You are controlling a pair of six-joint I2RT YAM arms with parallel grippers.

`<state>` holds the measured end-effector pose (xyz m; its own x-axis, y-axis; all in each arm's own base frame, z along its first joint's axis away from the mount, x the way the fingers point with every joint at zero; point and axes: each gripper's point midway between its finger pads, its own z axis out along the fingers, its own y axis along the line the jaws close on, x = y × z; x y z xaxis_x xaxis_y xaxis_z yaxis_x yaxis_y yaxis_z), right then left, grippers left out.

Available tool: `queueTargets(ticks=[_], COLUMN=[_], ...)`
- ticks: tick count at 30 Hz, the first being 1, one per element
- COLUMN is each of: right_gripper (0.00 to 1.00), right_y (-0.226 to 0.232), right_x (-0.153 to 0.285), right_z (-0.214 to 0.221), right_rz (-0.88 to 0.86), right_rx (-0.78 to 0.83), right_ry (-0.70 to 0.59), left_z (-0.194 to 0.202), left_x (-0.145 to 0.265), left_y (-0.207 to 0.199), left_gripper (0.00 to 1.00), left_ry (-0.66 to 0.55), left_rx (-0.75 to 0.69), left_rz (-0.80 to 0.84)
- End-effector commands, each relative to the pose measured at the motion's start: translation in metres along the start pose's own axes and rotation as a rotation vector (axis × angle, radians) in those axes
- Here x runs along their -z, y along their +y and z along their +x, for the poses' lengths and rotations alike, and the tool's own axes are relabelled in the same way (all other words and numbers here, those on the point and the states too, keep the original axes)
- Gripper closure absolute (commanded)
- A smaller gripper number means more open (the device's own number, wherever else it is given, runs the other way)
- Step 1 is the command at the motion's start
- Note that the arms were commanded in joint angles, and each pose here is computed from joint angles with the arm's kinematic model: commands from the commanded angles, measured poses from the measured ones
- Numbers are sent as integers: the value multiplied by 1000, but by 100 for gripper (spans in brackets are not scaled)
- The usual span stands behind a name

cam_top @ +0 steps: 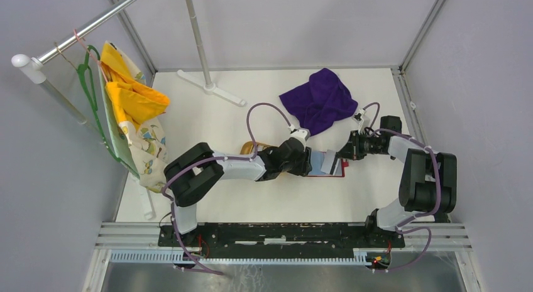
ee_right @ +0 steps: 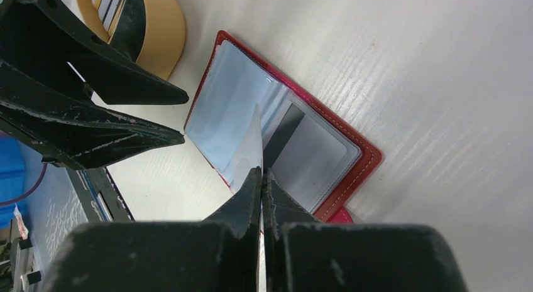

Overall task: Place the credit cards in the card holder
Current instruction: Insert the credit card into the card holder.

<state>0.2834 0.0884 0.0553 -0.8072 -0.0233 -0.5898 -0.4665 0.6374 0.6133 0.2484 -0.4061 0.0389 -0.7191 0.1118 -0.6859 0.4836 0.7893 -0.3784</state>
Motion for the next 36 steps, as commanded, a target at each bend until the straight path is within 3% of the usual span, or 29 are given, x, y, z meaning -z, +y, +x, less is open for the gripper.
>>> queueTargets(ticks=[1,8,16,25,36], right_gripper=[100,100,100,100,100], right_y=[-13,-15,-23,-33,-27], right_x=[1,-10,-15,-10,-25], right_z=[-9,-2,9,17,22], right_rz=[75,109,167,243,162], right_rx=[7,-15,-64,-71,-122], right_ry=[-12,17,68,130,192], left_z=[-3,6,14,14,17], left_x=[-9,-16,-20,-21,-26], left_y=[13,23,21,21,14], left_gripper=[48,49,63,65,65], left_ry=[0,31,56,63,85], left_rx=[-30,-50,-53,-64,-83], left_rz=[-85,-135,-123,-121,-85])
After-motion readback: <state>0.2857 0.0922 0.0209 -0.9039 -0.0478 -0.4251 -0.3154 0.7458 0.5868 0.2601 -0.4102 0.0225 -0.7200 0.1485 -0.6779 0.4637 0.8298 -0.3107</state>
